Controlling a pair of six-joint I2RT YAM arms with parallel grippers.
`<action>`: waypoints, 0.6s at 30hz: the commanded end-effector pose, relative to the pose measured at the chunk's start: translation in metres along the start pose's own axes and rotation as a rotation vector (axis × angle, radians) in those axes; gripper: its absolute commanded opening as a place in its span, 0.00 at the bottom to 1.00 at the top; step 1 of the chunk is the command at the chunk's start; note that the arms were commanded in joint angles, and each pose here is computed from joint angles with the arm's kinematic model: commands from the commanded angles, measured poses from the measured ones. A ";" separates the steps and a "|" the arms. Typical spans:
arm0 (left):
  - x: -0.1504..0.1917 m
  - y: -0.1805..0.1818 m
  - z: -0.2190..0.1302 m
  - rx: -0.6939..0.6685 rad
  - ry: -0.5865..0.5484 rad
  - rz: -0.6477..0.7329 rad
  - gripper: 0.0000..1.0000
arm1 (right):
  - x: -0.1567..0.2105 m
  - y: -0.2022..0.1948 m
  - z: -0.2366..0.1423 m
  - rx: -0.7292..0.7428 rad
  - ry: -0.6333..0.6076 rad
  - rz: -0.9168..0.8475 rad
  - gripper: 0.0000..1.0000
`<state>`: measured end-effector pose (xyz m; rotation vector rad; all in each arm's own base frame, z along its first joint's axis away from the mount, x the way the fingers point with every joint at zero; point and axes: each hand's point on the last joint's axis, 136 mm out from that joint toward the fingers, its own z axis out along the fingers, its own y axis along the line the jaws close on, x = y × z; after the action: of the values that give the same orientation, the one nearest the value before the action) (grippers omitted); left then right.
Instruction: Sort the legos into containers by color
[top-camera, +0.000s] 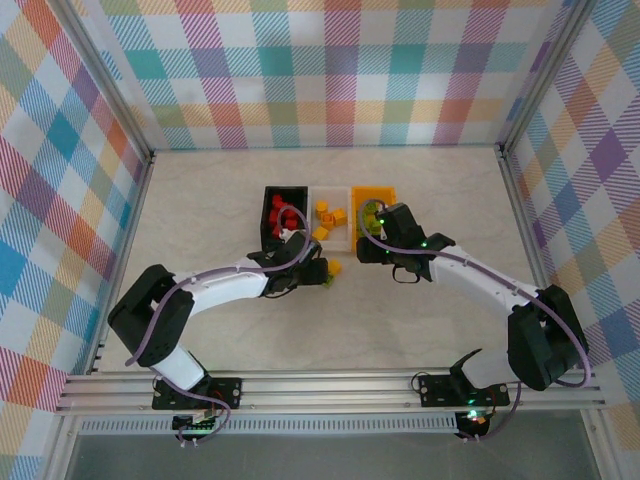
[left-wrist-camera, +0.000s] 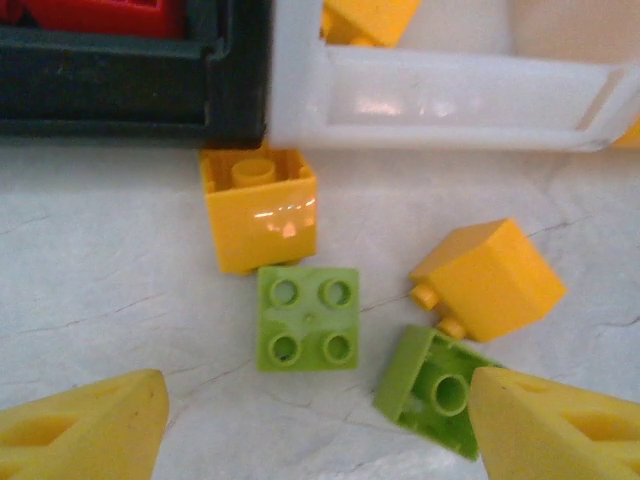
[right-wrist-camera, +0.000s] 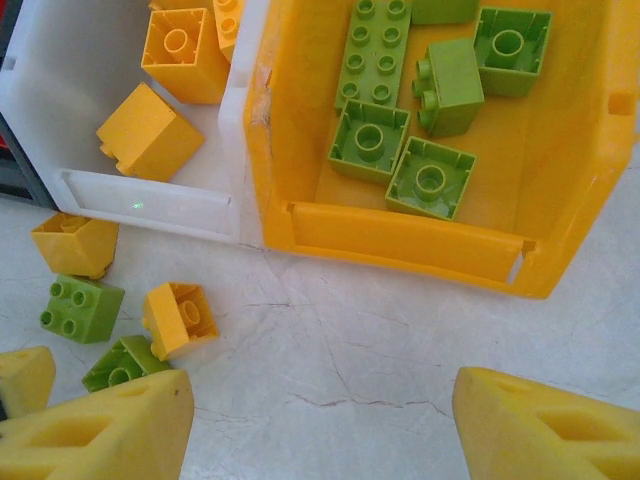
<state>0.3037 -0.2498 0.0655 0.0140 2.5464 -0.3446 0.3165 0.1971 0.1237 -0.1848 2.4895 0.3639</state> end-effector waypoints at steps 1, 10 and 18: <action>-0.014 -0.004 0.007 0.012 -0.023 -0.039 0.79 | -0.004 0.001 -0.002 -0.011 -0.018 0.015 0.70; -0.010 0.018 0.036 -0.094 0.022 -0.036 0.69 | -0.005 0.001 -0.010 -0.014 -0.028 0.012 0.70; 0.012 0.046 0.030 -0.169 0.068 -0.015 0.51 | -0.011 0.004 -0.014 -0.025 -0.047 0.012 0.70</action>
<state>0.3227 -0.2336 0.0264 -0.0515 2.6147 -0.2146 0.3157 0.1966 0.1304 -0.1833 2.4717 0.3736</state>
